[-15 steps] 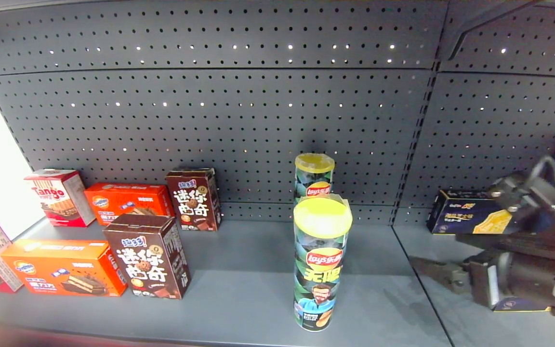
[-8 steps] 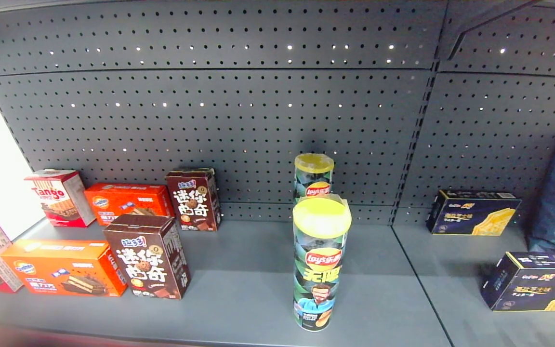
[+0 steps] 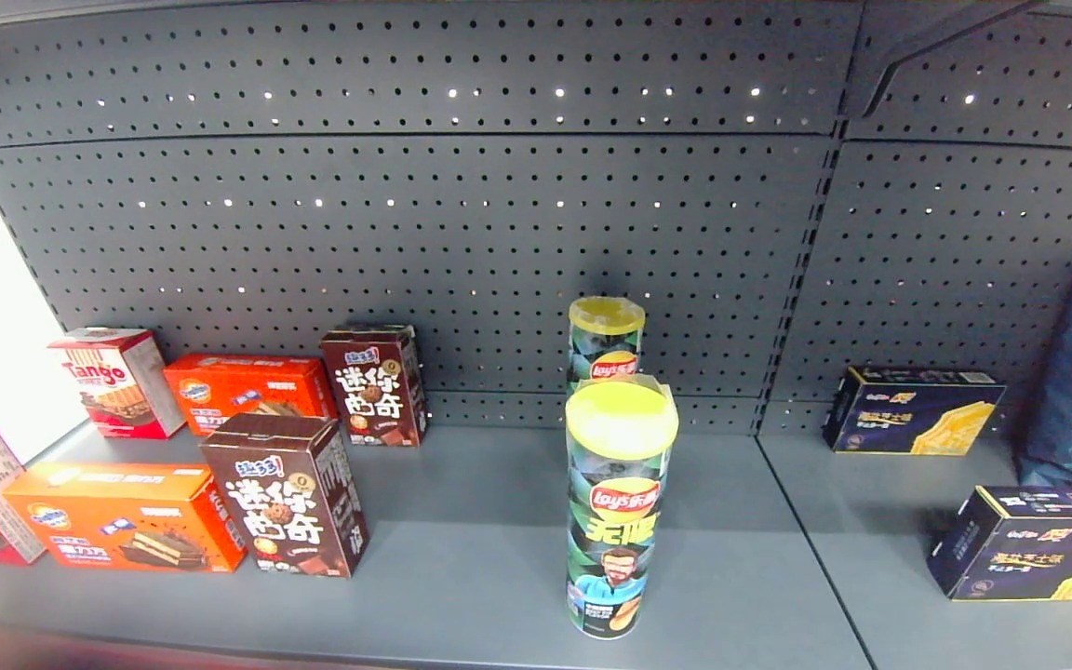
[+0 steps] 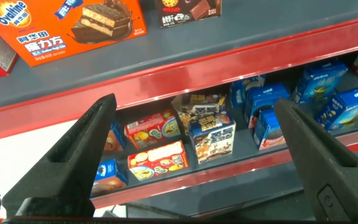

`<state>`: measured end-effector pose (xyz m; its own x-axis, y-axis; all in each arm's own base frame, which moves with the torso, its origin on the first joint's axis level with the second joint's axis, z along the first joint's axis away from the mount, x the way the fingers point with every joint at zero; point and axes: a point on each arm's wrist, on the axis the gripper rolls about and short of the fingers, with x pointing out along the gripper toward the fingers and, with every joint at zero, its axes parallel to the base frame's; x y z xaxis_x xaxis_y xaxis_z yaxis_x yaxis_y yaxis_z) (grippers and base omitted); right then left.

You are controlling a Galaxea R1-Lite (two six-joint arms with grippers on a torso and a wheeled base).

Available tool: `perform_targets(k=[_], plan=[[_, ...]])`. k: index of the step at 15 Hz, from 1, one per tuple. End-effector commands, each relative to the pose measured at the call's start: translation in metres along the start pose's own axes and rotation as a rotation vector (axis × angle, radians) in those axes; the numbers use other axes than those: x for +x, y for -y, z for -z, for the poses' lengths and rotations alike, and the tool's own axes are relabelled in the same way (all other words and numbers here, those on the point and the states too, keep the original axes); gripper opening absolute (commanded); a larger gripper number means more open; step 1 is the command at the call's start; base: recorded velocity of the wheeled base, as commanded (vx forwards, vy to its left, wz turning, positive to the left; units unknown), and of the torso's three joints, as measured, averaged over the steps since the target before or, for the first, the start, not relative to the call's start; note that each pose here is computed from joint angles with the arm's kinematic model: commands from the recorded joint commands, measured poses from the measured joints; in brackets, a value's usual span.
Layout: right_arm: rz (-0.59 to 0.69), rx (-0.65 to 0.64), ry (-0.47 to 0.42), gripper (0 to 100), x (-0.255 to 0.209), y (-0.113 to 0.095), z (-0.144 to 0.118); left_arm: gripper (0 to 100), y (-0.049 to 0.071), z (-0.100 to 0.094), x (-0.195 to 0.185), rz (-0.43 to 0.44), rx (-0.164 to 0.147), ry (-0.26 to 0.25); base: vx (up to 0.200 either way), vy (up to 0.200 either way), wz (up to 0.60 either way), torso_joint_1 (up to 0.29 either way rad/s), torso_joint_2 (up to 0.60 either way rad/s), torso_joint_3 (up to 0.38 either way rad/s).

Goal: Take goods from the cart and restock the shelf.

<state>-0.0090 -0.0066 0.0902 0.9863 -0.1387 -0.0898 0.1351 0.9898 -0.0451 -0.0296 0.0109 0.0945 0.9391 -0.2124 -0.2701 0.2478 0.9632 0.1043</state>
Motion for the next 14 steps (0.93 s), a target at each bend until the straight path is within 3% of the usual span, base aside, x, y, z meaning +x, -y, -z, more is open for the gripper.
perform_targets(k=[1,3,5,12,13,14], plan=[[-0.054,0.006,0.062,100,-0.0055,-0.0003,0.0068,100,0.0,0.0,0.0002,0.0,0.0,-0.002,0.0,0.0,0.0,0.0,0.0,0.0],[-0.17,0.02,0.063,100,-0.0057,-0.0029,0.0069,100,0.0,0.0001,0.0,0.0,0.0,0.0,0.0,0.0,0.0,0.0,0.0,0.0],[-0.225,0.013,-0.011,100,-0.0058,-0.0043,0.0141,100,0.0,0.0001,0.0,0.0,0.0,0.0,0.0,0.0,0.0,0.0,0.0,0.0],[-0.22,0.017,-0.001,100,-0.0057,-0.0044,0.0133,100,0.0008,0.0019,-0.0028,-0.029,-0.011,0.03,0.0,0.0,0.0,0.0,0.0,0.0],[-0.202,0.018,-0.004,100,-0.0057,-0.0047,0.0134,100,0.0008,0.0018,-0.0024,-0.027,-0.01,0.024,0.0,0.0,0.0,0.0,0.0,0.0],[-0.102,0.029,0.005,100,-0.0069,-0.0061,0.0136,100,0.0008,0.0014,-0.0018,-0.027,-0.009,0.017,0.0,0.0,0.0,0.0,0.0,0.0]])
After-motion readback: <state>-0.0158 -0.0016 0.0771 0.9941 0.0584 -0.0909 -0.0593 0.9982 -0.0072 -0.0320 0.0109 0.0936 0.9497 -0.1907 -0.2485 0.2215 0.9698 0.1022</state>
